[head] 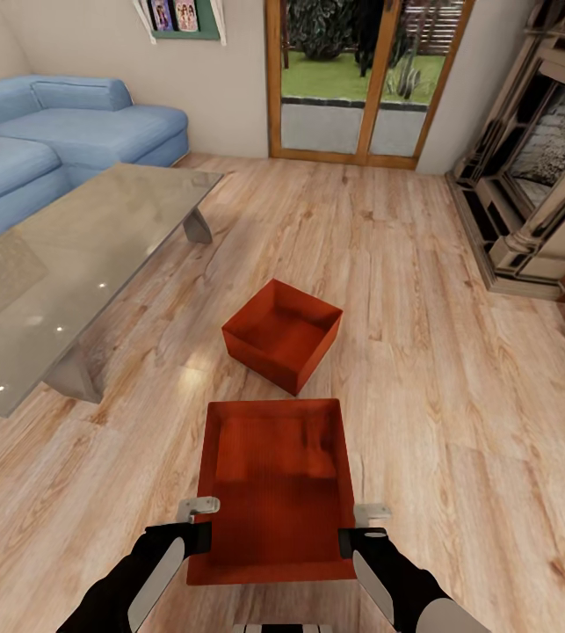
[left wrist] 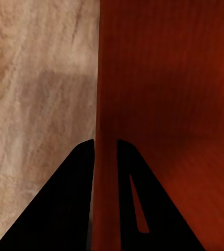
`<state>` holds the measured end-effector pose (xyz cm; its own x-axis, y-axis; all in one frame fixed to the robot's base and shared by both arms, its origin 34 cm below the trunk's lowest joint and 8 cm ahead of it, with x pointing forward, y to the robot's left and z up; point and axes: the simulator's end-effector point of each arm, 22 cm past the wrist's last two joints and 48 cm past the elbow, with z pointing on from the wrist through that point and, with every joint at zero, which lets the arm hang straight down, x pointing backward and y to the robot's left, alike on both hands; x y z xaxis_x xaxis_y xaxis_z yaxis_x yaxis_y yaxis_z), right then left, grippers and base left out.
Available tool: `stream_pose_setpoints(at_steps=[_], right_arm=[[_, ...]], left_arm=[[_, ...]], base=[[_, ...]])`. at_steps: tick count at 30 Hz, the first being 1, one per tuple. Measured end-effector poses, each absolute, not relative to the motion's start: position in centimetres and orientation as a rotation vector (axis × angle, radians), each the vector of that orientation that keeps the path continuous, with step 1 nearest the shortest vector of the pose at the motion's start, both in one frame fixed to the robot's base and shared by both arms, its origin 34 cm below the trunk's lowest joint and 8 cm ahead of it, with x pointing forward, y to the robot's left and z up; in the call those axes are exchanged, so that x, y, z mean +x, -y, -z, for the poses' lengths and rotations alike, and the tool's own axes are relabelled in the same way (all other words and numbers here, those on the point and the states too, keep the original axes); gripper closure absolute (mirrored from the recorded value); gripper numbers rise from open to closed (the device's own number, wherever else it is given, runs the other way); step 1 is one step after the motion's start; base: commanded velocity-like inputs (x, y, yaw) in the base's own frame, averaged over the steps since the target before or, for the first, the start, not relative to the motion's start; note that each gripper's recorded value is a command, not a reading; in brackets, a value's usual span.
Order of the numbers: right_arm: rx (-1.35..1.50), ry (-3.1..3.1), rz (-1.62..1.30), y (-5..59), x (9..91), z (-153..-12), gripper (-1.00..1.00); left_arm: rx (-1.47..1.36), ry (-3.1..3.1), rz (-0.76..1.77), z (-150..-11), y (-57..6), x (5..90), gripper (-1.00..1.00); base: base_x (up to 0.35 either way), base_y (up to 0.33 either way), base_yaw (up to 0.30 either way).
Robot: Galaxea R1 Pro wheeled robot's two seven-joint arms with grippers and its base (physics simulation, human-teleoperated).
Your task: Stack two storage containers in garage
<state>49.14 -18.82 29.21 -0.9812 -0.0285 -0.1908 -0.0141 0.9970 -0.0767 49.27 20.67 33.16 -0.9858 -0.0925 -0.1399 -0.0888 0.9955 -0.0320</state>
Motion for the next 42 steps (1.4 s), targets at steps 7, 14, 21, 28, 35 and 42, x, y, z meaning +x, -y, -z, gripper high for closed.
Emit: stream_pose_setpoints(at_steps=[7,14,21,28,35,42], right_arm=[[-0.032,-2.946,0.111,18.8,49.1,-29.2,1.0],[-0.029,-2.945,0.11,18.8,49.2,-29.2,1.0],[-0.029,-2.945,0.11,18.8,49.2,-29.2,1.0],[-0.029,-2.938,0.11,18.8,49.4,-29.4,1.0],[-0.028,-2.928,0.11,18.8,49.8,-29.8,1.0],[-0.028,-2.918,0.11,18.8,50.2,-30.2,1.0]], left_arm=[[-0.137,-2.997,0.038,-33.2,-20.7,49.3,1.0],[-0.135,-2.995,0.038,-33.2,-20.7,49.3,1.0],[-0.135,-2.995,0.038,-33.2,-20.7,49.3,1.0],[-0.135,-2.989,0.038,-33.4,-20.7,49.5,1.0],[-0.135,-2.979,0.039,-33.8,-20.7,49.9,1.0],[-0.135,-2.968,0.04,-34.2,-20.7,50.3,1.0]], base=[[0.0,0.0,0.0],[0.0,0.0,0.0],[0.0,0.0,0.0],[0.0,0.0,0.0],[0.0,0.0,0.0],[0.0,0.0,0.0]])
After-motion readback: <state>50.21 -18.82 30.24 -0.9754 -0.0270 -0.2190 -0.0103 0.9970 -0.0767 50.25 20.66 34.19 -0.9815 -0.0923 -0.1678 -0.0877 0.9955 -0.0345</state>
